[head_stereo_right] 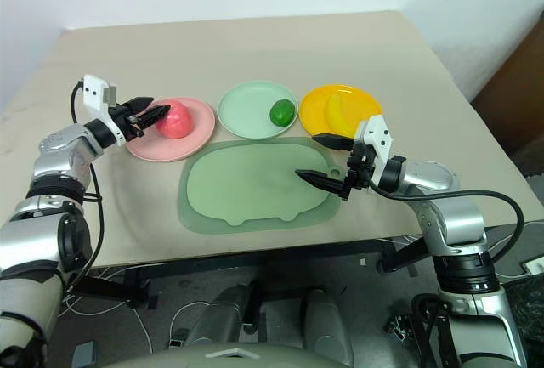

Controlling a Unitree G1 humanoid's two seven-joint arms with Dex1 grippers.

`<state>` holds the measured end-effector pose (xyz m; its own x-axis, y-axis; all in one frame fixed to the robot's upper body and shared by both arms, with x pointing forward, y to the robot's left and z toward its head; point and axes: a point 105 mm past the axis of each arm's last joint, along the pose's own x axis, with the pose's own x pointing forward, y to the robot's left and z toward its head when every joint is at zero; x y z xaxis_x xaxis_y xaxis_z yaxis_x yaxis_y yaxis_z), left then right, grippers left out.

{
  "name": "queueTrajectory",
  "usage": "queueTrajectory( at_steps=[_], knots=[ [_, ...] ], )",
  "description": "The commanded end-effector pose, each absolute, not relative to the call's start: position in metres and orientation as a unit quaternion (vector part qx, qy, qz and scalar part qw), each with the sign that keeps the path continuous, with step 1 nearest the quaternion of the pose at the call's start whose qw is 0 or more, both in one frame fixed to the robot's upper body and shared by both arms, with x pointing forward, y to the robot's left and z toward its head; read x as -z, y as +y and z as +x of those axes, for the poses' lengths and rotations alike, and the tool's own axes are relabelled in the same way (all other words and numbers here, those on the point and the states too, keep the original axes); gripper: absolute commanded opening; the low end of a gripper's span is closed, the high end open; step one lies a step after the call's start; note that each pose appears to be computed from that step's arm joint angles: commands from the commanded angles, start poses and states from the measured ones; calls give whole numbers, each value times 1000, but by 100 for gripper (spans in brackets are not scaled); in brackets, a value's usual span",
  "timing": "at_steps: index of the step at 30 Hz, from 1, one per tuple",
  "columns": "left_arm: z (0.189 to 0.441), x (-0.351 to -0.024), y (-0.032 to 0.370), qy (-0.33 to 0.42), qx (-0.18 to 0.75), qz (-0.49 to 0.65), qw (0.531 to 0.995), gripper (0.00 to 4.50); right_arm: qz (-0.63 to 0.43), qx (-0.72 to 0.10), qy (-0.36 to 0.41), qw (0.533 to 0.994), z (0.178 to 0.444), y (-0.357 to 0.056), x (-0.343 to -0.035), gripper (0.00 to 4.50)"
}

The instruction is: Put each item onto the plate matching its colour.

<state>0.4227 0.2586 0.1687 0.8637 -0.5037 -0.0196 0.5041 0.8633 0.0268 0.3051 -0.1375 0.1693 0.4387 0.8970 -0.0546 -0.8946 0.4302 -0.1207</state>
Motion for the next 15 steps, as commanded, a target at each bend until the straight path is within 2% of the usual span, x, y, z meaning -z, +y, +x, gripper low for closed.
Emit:
queueTrajectory(
  at_steps=[1,8,14,15],
  knots=[
    [423,-193,261,-31,263,19,964,297,-77,-531,-29,844,302,-138,-181,450],
    [412,-227,263,-95,298,13,950,297,-78,-529,-29,844,301,-139,-180,450],
    [366,-217,275,-59,386,88,916,297,-89,-516,-22,852,298,-153,-181,450],
    [357,-217,280,-54,391,82,915,314,-92,-510,-20,855,297,-158,-181,450]
  ],
)
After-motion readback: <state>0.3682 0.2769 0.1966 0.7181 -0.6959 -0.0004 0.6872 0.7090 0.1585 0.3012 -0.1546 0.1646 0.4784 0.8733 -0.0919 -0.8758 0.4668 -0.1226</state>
